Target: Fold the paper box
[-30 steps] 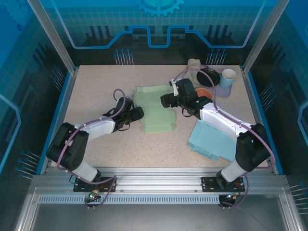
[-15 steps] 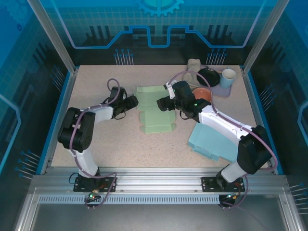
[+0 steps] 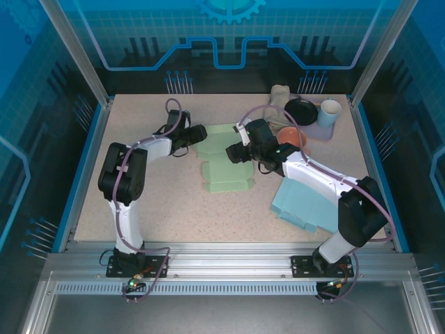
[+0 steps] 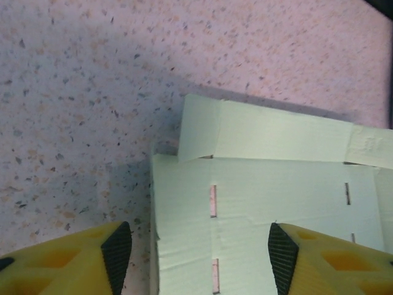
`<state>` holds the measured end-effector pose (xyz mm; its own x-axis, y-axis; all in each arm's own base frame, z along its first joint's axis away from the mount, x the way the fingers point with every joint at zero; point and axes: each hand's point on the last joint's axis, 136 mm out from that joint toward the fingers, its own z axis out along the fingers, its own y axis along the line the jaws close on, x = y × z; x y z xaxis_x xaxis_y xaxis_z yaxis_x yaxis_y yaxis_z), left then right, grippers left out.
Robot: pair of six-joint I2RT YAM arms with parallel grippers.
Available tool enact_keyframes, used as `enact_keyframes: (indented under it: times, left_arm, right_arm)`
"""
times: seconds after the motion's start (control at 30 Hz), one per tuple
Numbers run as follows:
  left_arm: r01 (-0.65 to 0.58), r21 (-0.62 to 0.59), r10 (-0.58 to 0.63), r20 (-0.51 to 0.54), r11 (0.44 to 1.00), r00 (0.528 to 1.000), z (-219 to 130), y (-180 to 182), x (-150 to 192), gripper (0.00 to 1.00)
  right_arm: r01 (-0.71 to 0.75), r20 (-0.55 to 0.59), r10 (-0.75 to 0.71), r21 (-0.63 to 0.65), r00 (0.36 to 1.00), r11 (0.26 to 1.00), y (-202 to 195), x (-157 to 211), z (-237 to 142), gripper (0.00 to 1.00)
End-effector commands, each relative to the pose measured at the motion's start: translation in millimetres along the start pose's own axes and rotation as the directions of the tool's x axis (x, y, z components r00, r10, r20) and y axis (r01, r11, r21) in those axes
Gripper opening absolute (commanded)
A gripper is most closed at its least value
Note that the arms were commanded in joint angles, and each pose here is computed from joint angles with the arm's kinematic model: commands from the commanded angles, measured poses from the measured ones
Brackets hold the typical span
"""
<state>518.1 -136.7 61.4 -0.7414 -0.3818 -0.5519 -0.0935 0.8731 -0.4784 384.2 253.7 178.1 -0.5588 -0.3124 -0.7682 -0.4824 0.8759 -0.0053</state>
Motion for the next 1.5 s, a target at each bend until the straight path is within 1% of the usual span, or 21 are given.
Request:
enact_keyframes:
  times: [0.0,0.07,0.2,0.3,0.4,0.47,0.5,0.57,0.6,0.63,0.73,0.77,0.83,0.93,1.0,1.07,1.13,1.2,1.27,1.33,1.47]
  left_arm:
    - [-0.024,-0.006,0.024,-0.059,1.0,0.998,7.9,2.6,9.0,0.54]
    - [-0.026,-0.005,0.026,-0.066,1.0,0.997,9.5,1.6,8.3,0.41]
    - [-0.001,0.034,0.004,-0.077,0.999,0.997,2.9,-7.1,6.9,0.0]
    - [0.006,0.09,-0.004,-0.023,0.996,1.0,-19.4,-21.1,-1.2,0.0]
    - [-0.028,0.139,0.022,0.042,0.99,0.999,-47.2,-34.6,-9.3,0.0]
    - [-0.07,0.163,0.059,0.073,0.984,0.996,-61.4,-42.9,-7.8,0.0]
    - [-0.096,0.166,0.082,0.092,0.981,0.992,-67.9,-45.9,-5.8,0.0]
    - [-0.15,0.167,0.131,0.121,0.974,0.984,-78.8,-50.3,1.6,0.0]
    - [-0.19,0.165,0.168,0.141,0.968,0.976,-84.9,-53.3,5.7,0.0]
    - [-0.234,0.158,0.209,0.165,0.959,0.964,-89.7,-56.1,10.5,0.0]
    - [-0.376,0.135,0.333,0.259,0.917,0.907,-105.0,-65.4,20.8,0.0]
    - [-0.409,0.137,0.361,0.279,0.902,0.89,-108.3,-67.2,27.0,0.0]
    - [-0.49,0.165,0.407,0.369,0.856,0.836,-121.7,-79.7,34.9,0.0]
    - [-0.55,0.2,0.435,0.421,0.811,0.796,-129.0,-87.0,46.3,0.0]
    - [-0.562,0.204,0.445,0.423,0.802,0.789,-124.8,-84.4,52.1,0.0]
    - [-0.561,0.211,0.452,0.401,0.801,0.797,-114.1,-78.2,61.8,0.0]
    - [-0.573,0.235,0.464,0.39,0.785,0.795,-103.2,-77.4,70.9,0.0]
    - [-0.57,0.242,0.462,0.383,0.785,0.8,-93.5,-74.9,74.9,0.0]
    - [-0.559,0.258,0.451,0.376,0.788,0.809,-92.1,-74.6,74.5,0.0]
    - [-0.562,0.266,0.448,0.385,0.783,0.807,-92.8,-76.0,74.0,0.0]
    - [-0.551,0.27,0.438,0.38,0.79,0.815,-92.2,-74.5,73.7,0.0]
  right_arm:
    - [0.028,0.044,-0.027,-0.023,0.999,0.999,10.5,-14.3,-4.9,0.81]
    - [0.03,0.045,-0.029,-0.026,0.999,0.999,11.2,-14.1,-5.2,0.81]
    - [0.032,0.04,-0.031,-0.012,0.999,0.999,9.5,-12.7,-4.3,0.81]
    - [0.03,0.06,-0.029,-0.012,0.998,0.999,9.0,-22.4,-8.9,0.81]
    - [0.053,0.109,-0.051,-0.02,0.993,0.998,11.3,-49.3,-19.7,0.82]
    - [0.145,0.161,-0.138,-0.027,0.977,0.989,15.9,-75.9,-30.3,0.8]
    - [0.222,0.196,-0.212,-0.032,0.957,0.974,20.4,-90.4,-37.0,0.8]
    - [0.405,0.26,-0.383,-0.038,0.887,0.913,32.0,-108.4,-47.7,0.74]
    - [0.493,0.292,-0.465,-0.025,0.836,0.87,36.2,-116.8,-54.6,0.71]
    - [0.597,0.316,-0.563,-0.014,0.764,0.802,41.1,-120.4,-60.4,0.67]
    - [0.792,0.35,-0.735,-0.034,0.581,0.61,53.3,-109.0,-71.2,0.64]
    - [0.83,0.353,-0.768,-0.046,0.534,0.556,55.4,-101.7,-71.8,0.63]
    - [0.873,0.346,-0.807,-0.079,0.477,0.482,53.8,-85.0,-69.0,0.64]
    - [0.872,0.298,-0.82,-0.16,0.489,0.462,42.6,-59.4,-55.5,0.64]
    - [0.865,0.257,-0.828,-0.222,0.498,0.45,34.3,-39.7,-46.6,0.64]
    - [0.846,0.203,-0.834,-0.286,0.512,0.45,24.9,-20.5,-36.4,0.64]
    - [0.8,0.133,-0.823,-0.36,0.553,0.48,13.2,-6.5,-29.8,0.6]
    - [0.733,0.052,-0.795,-0.428,0.604,0.529,1.3,6.5,-25.6,0.59]
    - [0.68,-0.016,-0.774,-0.466,0.633,0.566,-11.3,18.2,-20.0,0.59]
    - [0.649,-0.056,-0.75,-0.461,0.659,0.605,-23.8,21.0,-12.1,0.59]
    - [0.615,-0.104,-0.722,-0.449,0.684,0.648,-41.8,22.4,-2.2,0.59]
